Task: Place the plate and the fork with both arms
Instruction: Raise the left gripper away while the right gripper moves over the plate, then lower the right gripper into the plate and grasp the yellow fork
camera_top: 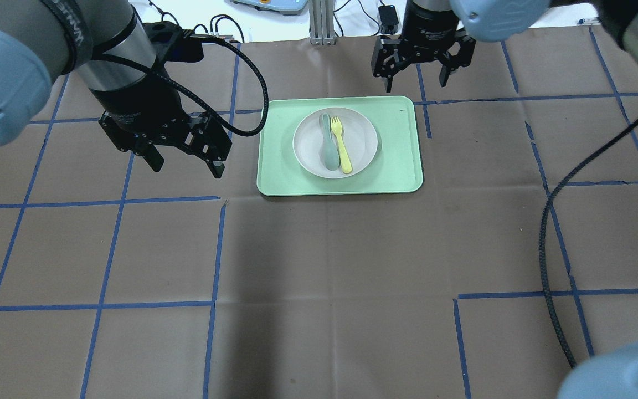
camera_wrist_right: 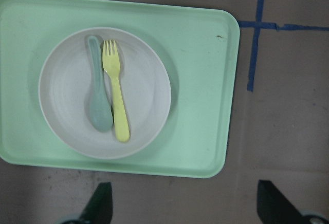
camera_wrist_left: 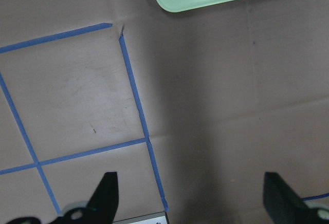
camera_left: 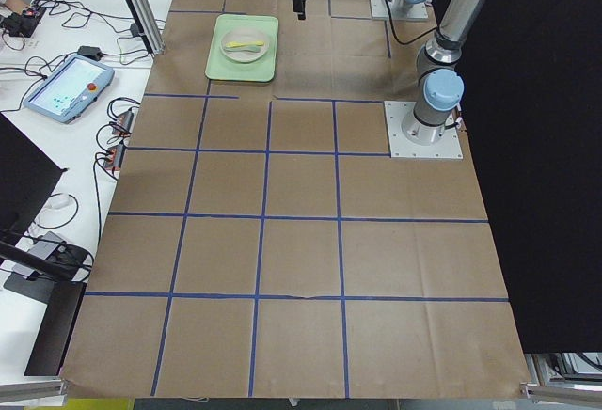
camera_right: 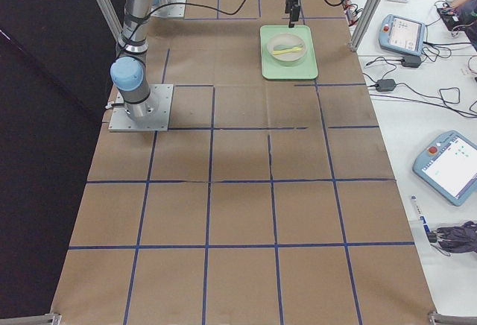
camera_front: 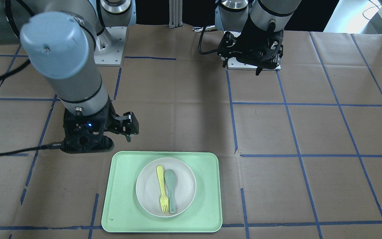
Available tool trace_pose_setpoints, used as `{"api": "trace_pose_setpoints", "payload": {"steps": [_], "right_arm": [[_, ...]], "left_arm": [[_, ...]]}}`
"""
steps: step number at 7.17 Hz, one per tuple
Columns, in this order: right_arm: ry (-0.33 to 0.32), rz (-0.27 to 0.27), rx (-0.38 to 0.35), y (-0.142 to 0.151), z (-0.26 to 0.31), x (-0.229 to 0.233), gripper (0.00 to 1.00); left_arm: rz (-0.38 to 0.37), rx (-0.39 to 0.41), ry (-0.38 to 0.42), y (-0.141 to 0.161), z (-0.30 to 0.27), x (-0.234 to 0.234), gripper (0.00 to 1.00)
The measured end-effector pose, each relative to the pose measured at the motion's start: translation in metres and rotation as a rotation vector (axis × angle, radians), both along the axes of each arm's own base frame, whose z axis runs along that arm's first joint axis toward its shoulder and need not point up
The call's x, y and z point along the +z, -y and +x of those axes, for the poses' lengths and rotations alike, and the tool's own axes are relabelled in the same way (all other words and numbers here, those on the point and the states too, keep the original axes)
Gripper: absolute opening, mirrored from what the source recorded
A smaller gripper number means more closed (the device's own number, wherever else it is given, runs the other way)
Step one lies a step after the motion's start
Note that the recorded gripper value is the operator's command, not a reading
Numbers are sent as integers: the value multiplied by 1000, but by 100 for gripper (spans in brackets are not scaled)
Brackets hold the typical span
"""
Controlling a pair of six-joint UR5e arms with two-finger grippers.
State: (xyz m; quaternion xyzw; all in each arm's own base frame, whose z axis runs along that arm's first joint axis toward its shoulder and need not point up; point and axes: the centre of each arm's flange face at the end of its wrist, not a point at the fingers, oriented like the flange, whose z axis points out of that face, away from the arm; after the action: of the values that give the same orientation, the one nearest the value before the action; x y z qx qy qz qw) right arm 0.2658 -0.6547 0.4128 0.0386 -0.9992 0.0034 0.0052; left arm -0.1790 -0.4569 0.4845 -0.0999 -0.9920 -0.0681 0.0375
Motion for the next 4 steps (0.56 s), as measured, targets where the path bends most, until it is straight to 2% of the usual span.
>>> {"api": "trace_pose_setpoints", "payload": {"steps": [2,4], "right_arm": [[-2,30,-12,33,34,-45,100],[-17,80,-49,47,44,-92,100]], "left_arm": [[2,16,-1,-1,8,-5,100],[-3,50,0,2,24,-4,100]]}}
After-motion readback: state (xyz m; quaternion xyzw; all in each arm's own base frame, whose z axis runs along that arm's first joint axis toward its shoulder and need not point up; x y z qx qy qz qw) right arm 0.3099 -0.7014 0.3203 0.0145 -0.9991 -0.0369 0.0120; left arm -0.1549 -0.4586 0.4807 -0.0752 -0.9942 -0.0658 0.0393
